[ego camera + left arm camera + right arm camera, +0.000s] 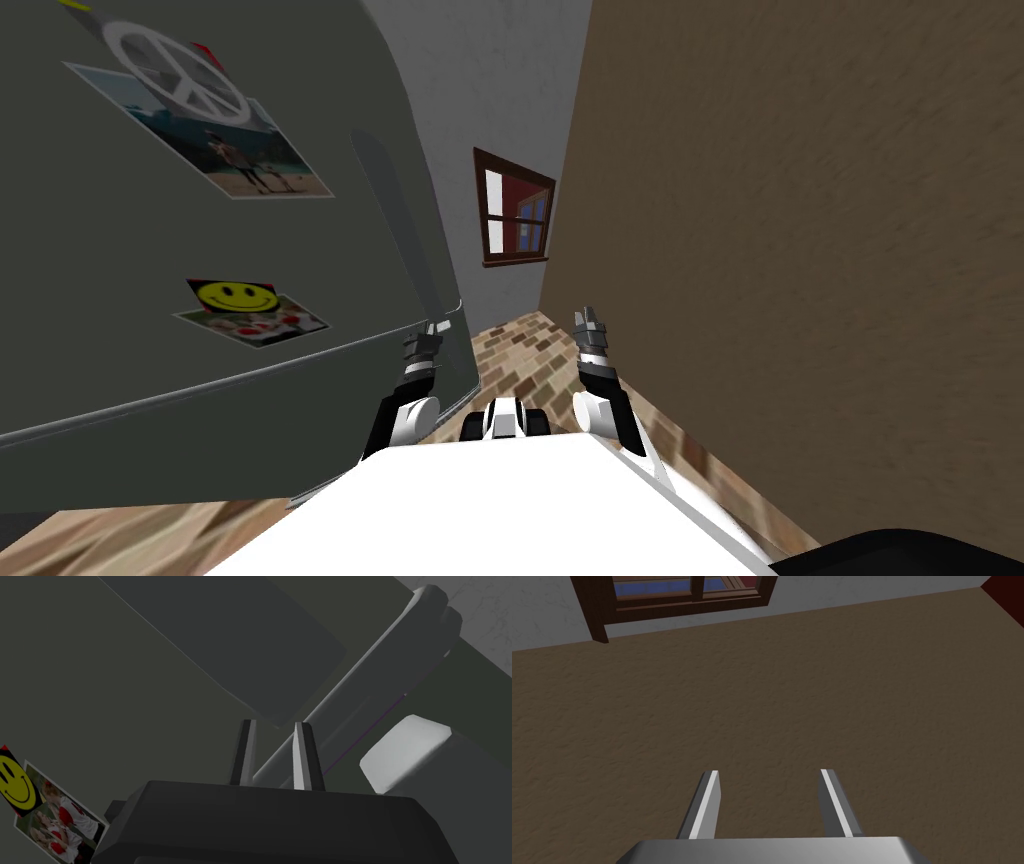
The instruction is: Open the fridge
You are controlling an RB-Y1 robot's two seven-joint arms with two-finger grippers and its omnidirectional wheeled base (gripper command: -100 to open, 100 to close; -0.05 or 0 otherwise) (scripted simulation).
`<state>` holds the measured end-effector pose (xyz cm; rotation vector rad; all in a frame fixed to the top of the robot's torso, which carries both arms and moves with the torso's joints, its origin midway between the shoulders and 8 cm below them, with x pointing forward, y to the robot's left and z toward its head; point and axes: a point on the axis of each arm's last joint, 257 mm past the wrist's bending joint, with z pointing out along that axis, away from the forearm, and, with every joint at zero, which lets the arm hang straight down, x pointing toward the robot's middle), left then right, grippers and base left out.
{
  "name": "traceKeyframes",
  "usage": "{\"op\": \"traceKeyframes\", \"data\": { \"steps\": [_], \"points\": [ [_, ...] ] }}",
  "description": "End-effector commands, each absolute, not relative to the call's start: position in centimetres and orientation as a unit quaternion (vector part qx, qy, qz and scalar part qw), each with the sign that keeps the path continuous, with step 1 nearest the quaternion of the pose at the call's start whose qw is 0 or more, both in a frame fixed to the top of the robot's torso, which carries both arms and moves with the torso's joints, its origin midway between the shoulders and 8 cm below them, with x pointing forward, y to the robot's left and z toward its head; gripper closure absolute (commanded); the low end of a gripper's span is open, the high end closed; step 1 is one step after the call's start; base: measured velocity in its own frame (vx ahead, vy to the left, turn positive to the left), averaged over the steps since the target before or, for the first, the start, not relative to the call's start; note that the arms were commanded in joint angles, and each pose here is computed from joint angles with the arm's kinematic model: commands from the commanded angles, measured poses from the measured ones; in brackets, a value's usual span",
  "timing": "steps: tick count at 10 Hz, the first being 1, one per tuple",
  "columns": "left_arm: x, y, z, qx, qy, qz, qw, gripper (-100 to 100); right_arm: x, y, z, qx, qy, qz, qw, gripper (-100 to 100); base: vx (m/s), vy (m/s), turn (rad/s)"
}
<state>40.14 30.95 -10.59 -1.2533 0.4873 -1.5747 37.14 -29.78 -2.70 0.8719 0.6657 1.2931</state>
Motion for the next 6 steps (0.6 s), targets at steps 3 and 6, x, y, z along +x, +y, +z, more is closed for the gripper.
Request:
{"op": "traceKeyframes", "data": {
  "steps": [3, 6],
  "points": [
    [40.3, 28.6, -10.4, -0.515, 0.223, -0.670, 0.486, 100, 37.1, -29.8, -2.7, 0.385, 0.294, 0.572, 0.662, 0, -0.274, 0.111, -0.153],
    [40.4, 26.2, -10.0, -0.508, 0.243, -0.686, 0.460, 100, 37.1, -29.8, -2.7, 0.385, 0.294, 0.572, 0.662, 0, -0.357, 0.063, -0.164]
  ]
}}
